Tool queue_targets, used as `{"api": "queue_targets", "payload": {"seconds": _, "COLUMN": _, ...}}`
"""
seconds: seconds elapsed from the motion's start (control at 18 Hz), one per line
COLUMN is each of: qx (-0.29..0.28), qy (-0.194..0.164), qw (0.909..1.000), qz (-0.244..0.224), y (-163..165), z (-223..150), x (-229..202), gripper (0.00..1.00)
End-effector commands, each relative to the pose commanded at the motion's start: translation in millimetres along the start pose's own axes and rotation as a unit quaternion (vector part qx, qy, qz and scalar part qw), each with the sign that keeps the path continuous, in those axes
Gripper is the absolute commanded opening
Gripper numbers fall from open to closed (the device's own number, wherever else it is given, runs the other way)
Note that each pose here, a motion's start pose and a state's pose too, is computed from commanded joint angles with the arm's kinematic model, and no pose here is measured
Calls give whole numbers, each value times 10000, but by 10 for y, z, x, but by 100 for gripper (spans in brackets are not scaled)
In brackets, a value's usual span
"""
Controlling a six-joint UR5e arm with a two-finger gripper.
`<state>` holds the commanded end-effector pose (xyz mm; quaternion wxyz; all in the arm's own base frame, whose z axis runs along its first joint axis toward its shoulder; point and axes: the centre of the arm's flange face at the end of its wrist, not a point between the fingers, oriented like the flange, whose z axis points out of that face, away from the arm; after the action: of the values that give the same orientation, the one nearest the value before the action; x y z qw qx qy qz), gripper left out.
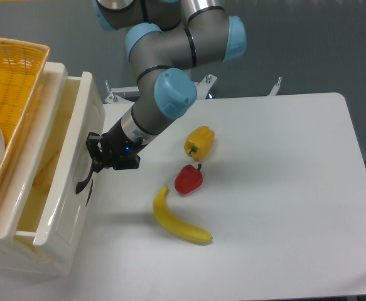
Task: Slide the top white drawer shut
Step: 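Push the drawer front with the gripper into the cabinet until closed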
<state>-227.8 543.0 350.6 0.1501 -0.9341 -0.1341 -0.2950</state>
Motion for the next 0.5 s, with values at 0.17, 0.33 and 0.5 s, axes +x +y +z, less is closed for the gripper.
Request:
{"api": "queue_targets", "payload": {"seconds": 0.17, "qx": -9, "qy": 3, "qw": 10000, "qz": 4, "y": -1, "z": 11, "x": 14, "gripper": 3}}
{"api": "queue_targets", "payload": {"seconds": 0.33, "qx": 7, "qy": -15, "qw": 10000, "qz": 72, "y": -31, "z": 67, "x": 108, "gripper": 3}}
{"api": "queue_targets", "payload": {"seconds": 0.5, "qx": 58, "qy": -46, "qw": 9999, "qz": 126, "y": -75, "z": 145, "x": 188, "gripper": 3}}
